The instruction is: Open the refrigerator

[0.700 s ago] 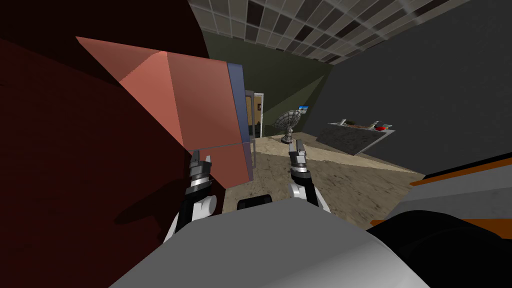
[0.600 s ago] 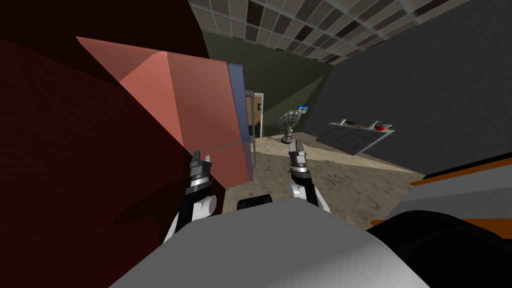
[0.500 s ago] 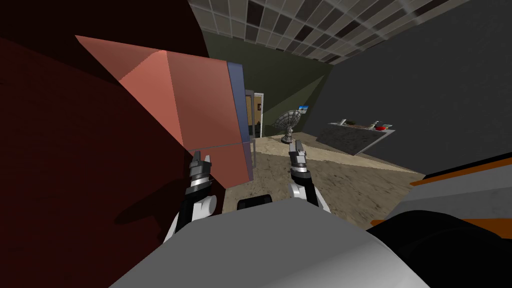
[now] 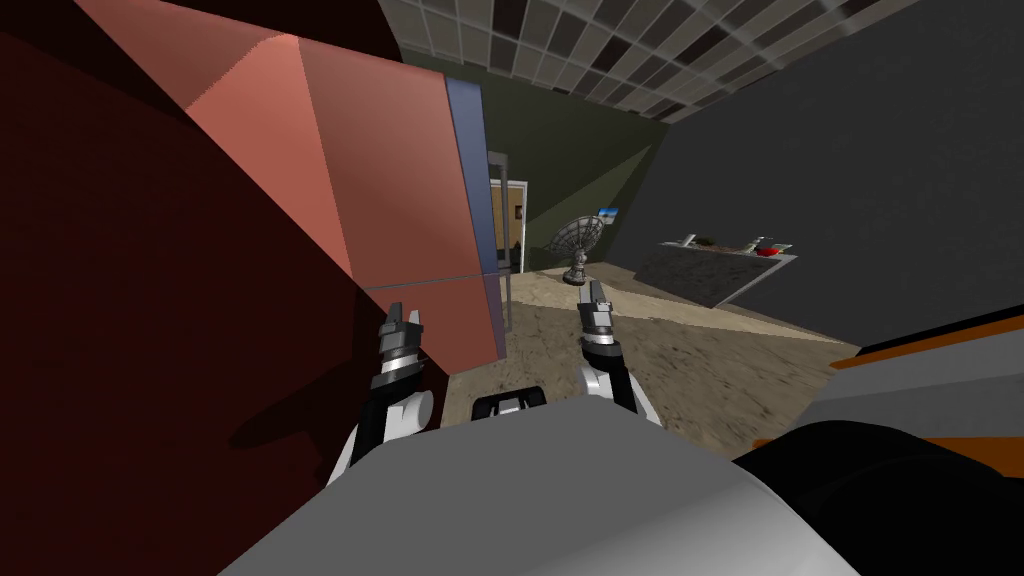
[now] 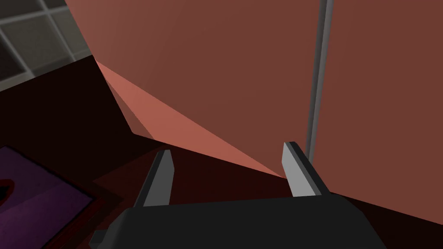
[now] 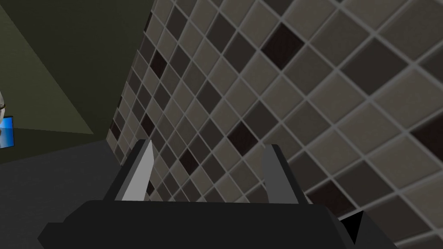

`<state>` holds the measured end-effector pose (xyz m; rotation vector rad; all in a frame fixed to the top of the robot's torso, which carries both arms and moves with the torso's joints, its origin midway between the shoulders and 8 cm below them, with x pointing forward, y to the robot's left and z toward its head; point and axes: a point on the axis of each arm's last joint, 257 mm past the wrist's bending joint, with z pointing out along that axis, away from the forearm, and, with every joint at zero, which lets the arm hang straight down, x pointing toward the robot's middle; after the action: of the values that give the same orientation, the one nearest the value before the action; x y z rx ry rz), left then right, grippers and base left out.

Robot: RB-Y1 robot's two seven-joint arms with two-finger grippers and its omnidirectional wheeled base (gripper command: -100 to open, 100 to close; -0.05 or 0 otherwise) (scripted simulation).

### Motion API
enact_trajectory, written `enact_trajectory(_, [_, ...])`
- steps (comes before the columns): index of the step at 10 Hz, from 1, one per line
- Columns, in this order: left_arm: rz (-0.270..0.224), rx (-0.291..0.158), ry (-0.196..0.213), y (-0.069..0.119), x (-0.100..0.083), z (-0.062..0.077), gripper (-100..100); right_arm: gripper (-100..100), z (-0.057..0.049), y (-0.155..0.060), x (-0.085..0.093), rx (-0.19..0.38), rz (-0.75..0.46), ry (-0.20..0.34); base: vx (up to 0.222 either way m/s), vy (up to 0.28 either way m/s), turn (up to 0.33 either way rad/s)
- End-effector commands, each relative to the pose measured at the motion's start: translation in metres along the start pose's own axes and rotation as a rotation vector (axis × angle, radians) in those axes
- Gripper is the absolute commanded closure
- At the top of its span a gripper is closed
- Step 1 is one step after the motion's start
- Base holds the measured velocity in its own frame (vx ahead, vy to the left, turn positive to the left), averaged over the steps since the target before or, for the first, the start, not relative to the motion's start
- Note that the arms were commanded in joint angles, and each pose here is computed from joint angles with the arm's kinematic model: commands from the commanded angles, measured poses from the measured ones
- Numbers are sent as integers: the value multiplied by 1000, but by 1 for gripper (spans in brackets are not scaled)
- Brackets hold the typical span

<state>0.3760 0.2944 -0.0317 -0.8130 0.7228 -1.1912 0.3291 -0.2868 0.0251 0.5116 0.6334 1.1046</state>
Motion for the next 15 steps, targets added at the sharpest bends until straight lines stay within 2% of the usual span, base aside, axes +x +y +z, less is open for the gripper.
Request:
enact_trajectory(1, [0,0,0,0,0,0,0,0,0,0,0,0,0,0,0,0,0])
enact_trajectory(2, [0,0,0,0,0,0,0,0,0,0,0,0,0,0,0,0,0])
enact_trajectory(3, [19,3,34,-2,3,2,-100,0,0,0,0,0,0,0,16,-9,28])
enact_trajectory(6, [49,3,99,-6,9,10,-100,0,0,0,0,1,0,0,32,-35,56])
enact_trajectory(9, [59,-12,142,-8,13,21,-100,0,0,0,0,1,0,0,61,-72,103])
enact_trajectory(15, [37,-61,174,-8,19,43,-100,0,0,0,0,1,0,0,73,-83,118])
